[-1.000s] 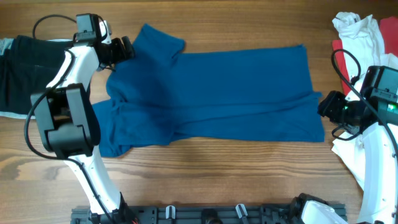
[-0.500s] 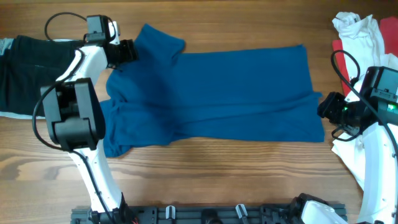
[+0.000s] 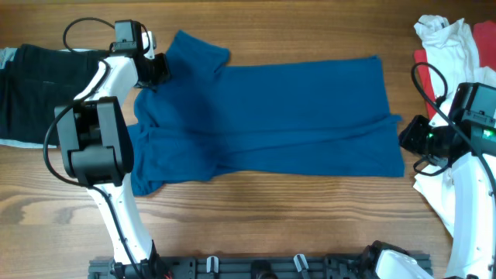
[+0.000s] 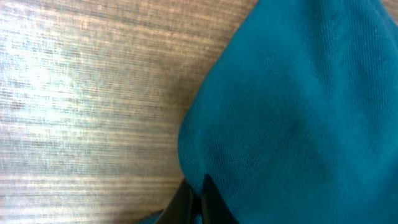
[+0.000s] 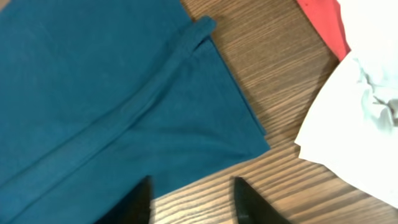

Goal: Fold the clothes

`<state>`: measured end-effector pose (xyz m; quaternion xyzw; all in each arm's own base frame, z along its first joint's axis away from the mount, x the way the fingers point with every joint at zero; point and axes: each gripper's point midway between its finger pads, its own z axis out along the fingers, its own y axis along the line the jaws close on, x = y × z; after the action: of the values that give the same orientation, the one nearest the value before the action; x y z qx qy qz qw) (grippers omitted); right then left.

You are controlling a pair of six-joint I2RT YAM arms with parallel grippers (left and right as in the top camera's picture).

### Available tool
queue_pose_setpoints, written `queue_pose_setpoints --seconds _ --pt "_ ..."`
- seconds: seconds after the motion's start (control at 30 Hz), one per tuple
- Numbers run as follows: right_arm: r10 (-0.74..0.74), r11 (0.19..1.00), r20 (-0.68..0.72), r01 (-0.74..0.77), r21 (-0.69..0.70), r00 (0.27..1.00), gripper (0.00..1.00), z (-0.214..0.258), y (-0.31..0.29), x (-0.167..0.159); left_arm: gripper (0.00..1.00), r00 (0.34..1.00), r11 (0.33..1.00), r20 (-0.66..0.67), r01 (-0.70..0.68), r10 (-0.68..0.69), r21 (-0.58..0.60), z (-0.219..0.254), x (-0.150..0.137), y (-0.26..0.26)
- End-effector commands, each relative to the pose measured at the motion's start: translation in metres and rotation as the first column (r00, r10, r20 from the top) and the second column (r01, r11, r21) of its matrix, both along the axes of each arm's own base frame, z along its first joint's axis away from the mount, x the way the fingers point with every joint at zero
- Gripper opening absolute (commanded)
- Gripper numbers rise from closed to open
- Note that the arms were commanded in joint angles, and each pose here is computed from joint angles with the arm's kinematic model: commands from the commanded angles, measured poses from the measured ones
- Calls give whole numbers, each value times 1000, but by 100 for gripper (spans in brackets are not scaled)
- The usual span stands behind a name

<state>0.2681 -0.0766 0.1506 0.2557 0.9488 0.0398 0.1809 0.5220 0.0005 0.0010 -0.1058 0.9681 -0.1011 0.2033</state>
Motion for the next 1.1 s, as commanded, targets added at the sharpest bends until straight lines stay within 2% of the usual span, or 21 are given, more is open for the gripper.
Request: queue_pose_setpoints --seconds 0.0,0.1,0.23,0.37,0.43,0.6,0.67,0.9,1.07 --pt "71 996 16 -72 48 997 30 -3 7 15 4 987 991 -114 -122 116 -46 -24 -19 7" --pt "143 983 42 -147 114 989 35 -1 11 52 4 977 985 -153 -159 148 -60 -26 -27 10" --pt "255 960 158 -269 75 954 63 9 7 133 4 974 986 -171 -159 147 -59 -28 -31 10" --pt "319 944 246 -330 6 915 73 -11 9 197 4 974 986 -172 -159 147 -59 -28 -31 10" --pt "327 941 254 -339 3 910 78 -34 10 215 4 974 986 -171 -159 147 -59 -28 -31 10" --pt "332 938 229 -346 19 915 78 -105 7 241 4 974 986 -171 -159 147 -59 -28 -31 10" --pt "334 938 238 -346 12 912 79 -120 5 248 4 974 986 -171 -159 147 -59 -28 -31 10" --pt "351 935 303 -351 -54 886 77 -134 7 275 4 972 986 -183 -160 147 -57 -28 -34 10" --pt "349 936 300 -347 -63 888 73 -150 10 280 4 970 985 -196 -160 147 -56 -29 -37 9"
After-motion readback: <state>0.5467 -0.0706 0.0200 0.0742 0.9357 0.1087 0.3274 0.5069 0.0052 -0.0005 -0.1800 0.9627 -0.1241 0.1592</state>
